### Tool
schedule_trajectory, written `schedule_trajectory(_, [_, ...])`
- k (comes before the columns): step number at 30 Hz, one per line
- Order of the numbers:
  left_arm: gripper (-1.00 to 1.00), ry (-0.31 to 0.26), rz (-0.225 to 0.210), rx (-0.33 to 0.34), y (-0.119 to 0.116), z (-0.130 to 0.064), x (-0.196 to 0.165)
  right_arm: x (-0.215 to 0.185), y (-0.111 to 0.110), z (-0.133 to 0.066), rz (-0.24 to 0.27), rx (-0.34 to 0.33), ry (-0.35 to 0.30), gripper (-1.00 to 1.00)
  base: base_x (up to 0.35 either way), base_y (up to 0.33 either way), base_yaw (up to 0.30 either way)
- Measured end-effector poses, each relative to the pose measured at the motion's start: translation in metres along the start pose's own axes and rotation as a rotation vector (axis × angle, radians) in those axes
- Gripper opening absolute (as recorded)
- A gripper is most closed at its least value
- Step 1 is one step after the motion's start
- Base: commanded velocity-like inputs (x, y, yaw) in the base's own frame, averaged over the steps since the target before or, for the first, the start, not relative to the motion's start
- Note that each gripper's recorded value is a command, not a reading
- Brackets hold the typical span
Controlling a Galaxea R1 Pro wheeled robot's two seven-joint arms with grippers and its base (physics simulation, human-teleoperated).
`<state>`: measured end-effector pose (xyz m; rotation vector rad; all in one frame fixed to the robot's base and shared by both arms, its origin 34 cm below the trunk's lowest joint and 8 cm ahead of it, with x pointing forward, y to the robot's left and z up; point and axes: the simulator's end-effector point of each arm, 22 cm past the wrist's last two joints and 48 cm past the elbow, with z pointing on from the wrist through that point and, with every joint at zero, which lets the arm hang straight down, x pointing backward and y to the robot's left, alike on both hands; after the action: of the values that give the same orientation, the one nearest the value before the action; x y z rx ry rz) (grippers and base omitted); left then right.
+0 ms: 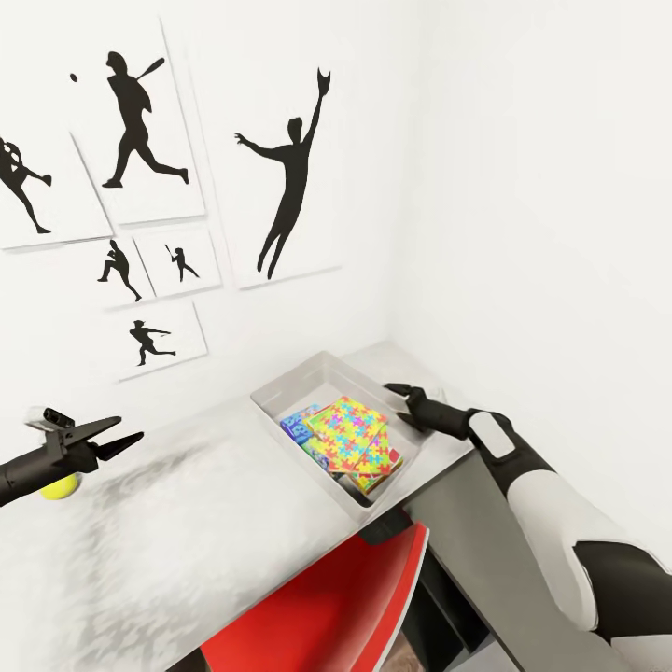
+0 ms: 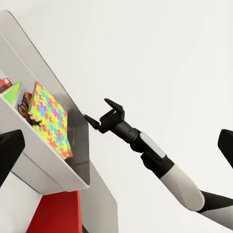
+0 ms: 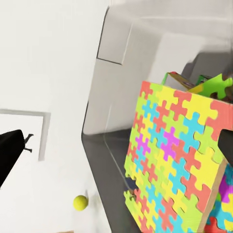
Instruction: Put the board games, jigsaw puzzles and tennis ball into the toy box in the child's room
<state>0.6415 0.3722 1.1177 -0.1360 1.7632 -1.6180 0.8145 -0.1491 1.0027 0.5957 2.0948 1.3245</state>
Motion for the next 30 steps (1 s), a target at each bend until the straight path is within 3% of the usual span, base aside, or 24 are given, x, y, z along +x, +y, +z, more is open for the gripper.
schedule_trajectory(9, [1.0,0.0,-0.001,0.002,0.0,0.001,0.0,-0.024,-0.001,-0.012,0.054,-0.028,-0.065,1.0,-0.056,0.007,0.0])
schedule_trajectory(30, [1.0,-0.004,0.014,0.013,-0.01,0.001,-0.002,-0.026,0.014,-0.016,0.041,-0.046,-0.074,1.0,-0.119,0.06,0.005])
